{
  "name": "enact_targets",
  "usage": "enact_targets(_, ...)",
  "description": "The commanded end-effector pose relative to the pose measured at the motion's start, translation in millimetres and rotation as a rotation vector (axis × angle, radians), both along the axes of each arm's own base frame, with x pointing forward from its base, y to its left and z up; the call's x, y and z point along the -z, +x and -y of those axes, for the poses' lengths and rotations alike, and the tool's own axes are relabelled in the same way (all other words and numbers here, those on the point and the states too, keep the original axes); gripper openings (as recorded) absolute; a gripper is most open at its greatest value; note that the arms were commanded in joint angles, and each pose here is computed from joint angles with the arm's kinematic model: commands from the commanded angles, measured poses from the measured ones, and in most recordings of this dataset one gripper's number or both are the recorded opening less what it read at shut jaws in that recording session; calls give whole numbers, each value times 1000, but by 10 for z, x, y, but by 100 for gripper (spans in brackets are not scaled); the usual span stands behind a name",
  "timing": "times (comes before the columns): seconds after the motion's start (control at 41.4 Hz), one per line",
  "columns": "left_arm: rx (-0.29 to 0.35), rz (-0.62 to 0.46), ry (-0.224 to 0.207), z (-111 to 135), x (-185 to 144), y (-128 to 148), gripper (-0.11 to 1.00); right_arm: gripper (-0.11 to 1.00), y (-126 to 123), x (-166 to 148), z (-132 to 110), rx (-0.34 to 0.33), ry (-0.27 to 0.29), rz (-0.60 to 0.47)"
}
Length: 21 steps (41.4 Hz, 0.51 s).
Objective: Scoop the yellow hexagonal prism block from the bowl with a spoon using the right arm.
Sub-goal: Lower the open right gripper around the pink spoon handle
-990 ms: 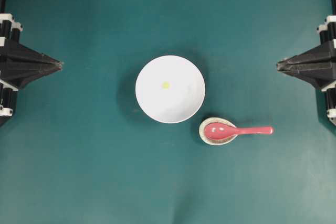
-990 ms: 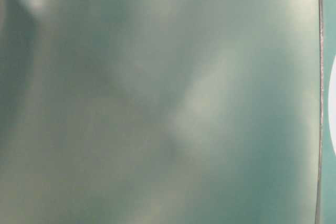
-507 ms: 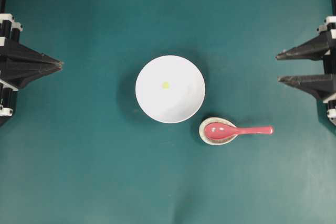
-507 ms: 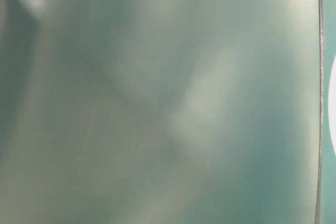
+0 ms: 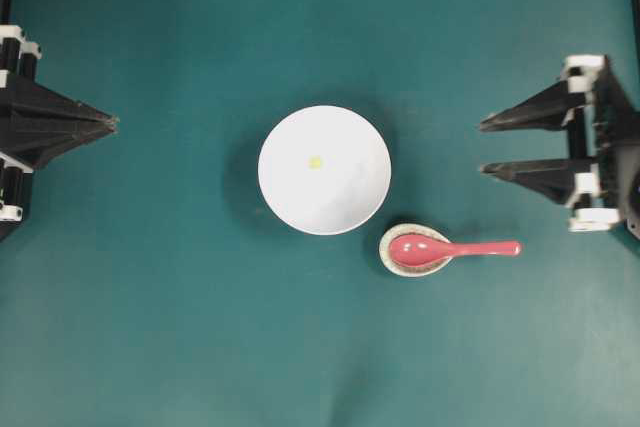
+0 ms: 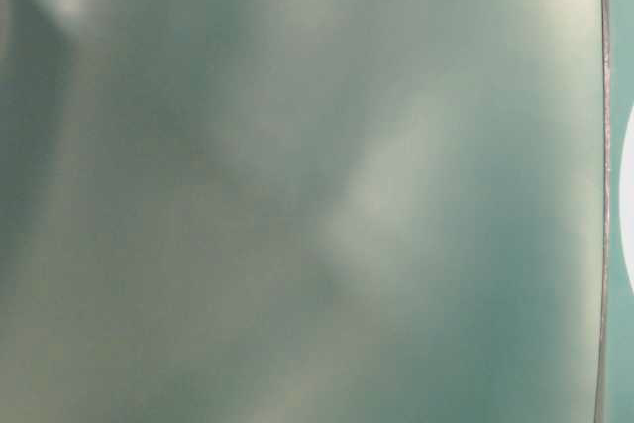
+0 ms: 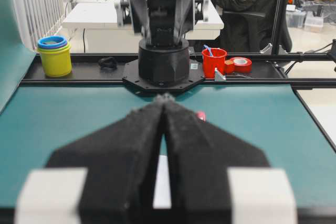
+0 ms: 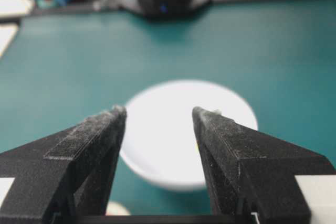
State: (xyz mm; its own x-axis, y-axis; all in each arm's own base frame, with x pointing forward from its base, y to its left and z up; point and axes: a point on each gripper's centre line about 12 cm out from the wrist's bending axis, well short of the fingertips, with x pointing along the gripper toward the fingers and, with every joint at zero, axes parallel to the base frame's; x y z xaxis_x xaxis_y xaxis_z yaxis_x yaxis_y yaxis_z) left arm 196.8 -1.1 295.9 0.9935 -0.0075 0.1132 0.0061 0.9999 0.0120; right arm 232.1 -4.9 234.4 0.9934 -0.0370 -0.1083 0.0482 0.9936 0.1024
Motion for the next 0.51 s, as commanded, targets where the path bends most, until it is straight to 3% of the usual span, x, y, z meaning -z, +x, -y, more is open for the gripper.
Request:
enact_targets(0.0, 3, 18, -2, 4, -80, 20, 0, 58, 77, 70, -2, 8, 14, 7)
enact_targets(0.241, 3, 5, -2, 4, -64, 22, 0, 58, 174, 417, -85, 5, 45, -38)
enact_targets(0.483, 2, 3, -2, 4, -63, 20, 0, 58, 118, 720, -236, 5, 93, -76)
